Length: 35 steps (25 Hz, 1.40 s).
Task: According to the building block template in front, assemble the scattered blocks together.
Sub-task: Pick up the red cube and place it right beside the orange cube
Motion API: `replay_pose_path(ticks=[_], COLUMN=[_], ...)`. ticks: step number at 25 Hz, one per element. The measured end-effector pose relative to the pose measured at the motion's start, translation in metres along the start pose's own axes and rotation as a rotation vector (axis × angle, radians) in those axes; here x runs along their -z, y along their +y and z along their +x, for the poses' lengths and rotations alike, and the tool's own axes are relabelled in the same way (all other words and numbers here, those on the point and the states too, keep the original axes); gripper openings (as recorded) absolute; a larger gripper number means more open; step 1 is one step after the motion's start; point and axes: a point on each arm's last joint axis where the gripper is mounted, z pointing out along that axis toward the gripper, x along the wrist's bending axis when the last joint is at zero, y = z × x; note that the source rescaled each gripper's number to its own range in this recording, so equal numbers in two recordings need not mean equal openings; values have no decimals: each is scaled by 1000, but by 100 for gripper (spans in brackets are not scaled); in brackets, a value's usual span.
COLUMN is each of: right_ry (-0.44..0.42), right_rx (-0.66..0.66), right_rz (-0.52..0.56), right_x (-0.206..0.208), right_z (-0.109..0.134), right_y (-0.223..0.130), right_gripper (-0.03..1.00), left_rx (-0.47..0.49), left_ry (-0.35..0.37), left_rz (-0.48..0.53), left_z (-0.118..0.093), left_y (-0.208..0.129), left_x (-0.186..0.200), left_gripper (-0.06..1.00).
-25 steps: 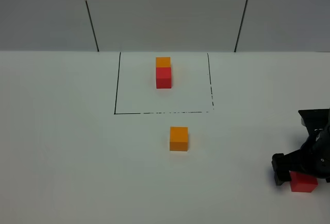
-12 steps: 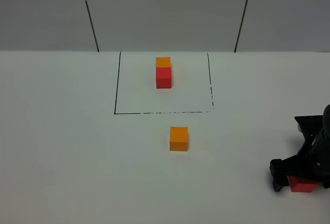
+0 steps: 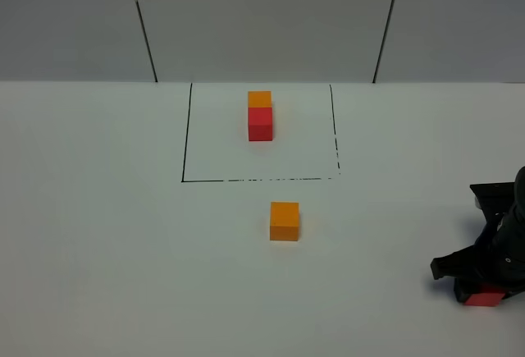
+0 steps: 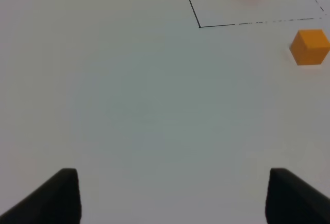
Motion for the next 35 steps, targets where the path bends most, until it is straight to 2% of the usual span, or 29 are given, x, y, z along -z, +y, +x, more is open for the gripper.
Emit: replay_pose_path(ticks=[1, 7, 10, 14, 19, 22, 26, 30, 35], right_ry=[0, 4, 12, -2, -33, -39, -29, -19, -22], right_rx=[3, 45, 143, 392, 820, 986, 1157, 1266, 1390], right_rz=[-1, 35, 89, 86, 35, 19, 68, 107, 99], right_x=[0, 3, 13, 39, 60, 65, 57, 45, 33], right_z=[0, 1, 5, 22, 52, 67, 86, 105, 129], right_y=[0, 5, 16, 39, 55, 63, 71, 81, 86], right_gripper=[0, 2, 2, 2, 2, 2, 2, 2, 2], left_rx=[0, 0, 0, 0, 0, 0, 0, 0, 1], left_ry=[0, 0, 0, 0, 0, 0, 0, 0, 0], left_rz=[0, 0, 0, 0, 0, 0, 0, 0, 0], left_z=[0, 0, 0, 0, 0, 0, 0, 0, 0], left_y=[0, 0, 0, 0, 0, 0, 0, 0, 0], left_x=[0, 0, 0, 0, 0, 0, 0, 0, 0], left_gripper=[92, 92, 92, 92, 92, 92, 92, 92, 92])
